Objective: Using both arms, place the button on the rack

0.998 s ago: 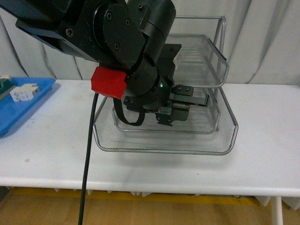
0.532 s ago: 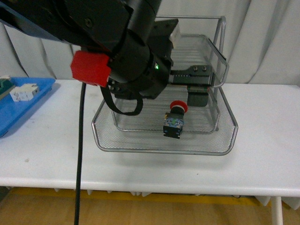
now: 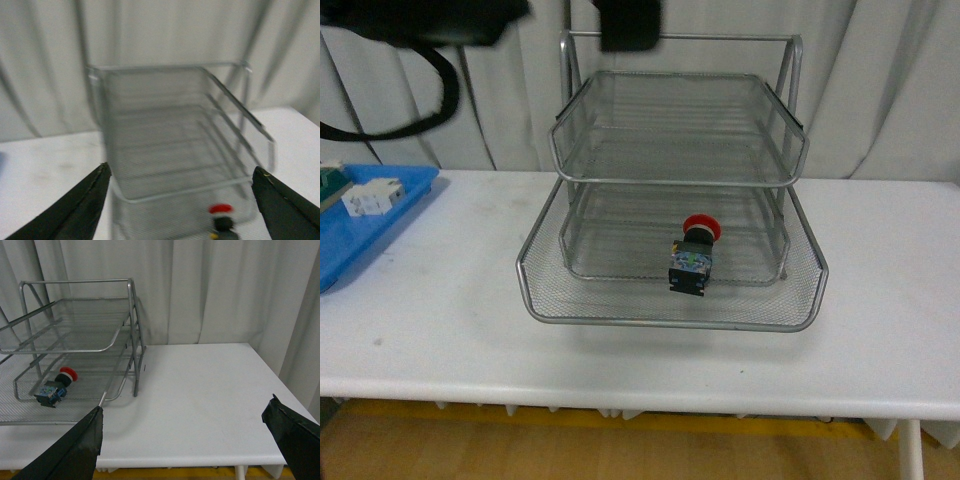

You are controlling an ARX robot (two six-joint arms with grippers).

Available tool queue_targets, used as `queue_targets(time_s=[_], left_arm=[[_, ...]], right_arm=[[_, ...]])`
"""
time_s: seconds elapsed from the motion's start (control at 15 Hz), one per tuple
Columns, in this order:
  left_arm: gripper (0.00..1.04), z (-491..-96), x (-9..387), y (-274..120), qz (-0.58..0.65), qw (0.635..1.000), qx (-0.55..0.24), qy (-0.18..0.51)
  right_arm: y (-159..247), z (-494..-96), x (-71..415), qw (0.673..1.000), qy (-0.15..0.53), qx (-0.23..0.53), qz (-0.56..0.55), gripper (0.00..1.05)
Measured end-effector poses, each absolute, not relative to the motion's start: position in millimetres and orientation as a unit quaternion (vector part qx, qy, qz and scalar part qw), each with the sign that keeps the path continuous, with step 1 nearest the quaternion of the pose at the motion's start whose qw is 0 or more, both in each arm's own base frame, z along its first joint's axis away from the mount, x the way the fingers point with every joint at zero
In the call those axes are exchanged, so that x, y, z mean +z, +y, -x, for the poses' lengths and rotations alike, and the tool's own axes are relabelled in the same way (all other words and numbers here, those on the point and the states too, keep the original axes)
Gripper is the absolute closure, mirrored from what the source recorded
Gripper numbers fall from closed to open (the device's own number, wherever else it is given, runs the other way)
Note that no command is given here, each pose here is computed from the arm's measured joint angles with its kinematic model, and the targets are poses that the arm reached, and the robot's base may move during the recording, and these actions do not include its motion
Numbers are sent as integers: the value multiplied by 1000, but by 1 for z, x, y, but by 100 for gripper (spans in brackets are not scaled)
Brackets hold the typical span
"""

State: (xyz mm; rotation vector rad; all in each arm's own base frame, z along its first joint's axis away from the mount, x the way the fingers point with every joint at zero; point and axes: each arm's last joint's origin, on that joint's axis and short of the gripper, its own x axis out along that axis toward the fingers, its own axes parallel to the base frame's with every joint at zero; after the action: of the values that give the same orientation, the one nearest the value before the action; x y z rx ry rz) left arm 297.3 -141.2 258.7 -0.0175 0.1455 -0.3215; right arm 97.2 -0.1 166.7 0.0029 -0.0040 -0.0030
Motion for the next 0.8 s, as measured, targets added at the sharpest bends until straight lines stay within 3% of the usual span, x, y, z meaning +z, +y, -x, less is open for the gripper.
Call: queue_targets(time_s=[0.07,0.2,0.47,0.8], left_arm=[[27,-277,260,-116,13,998,-68,14],[53,-232,242,-62,14,1000,16,-13],[103,-191,203,-33,8,1000,1,8],[103,-159,185,-14,7,1000,0,6]], right_arm=[[0,-97,167,1000,-2,-2,-1,6],[0,-97,167,1000,-2,-2,-1,6],[0,-97,167,1000,-2,0,-1,6],[0,-97,167,1000,-2,0,-1,6]])
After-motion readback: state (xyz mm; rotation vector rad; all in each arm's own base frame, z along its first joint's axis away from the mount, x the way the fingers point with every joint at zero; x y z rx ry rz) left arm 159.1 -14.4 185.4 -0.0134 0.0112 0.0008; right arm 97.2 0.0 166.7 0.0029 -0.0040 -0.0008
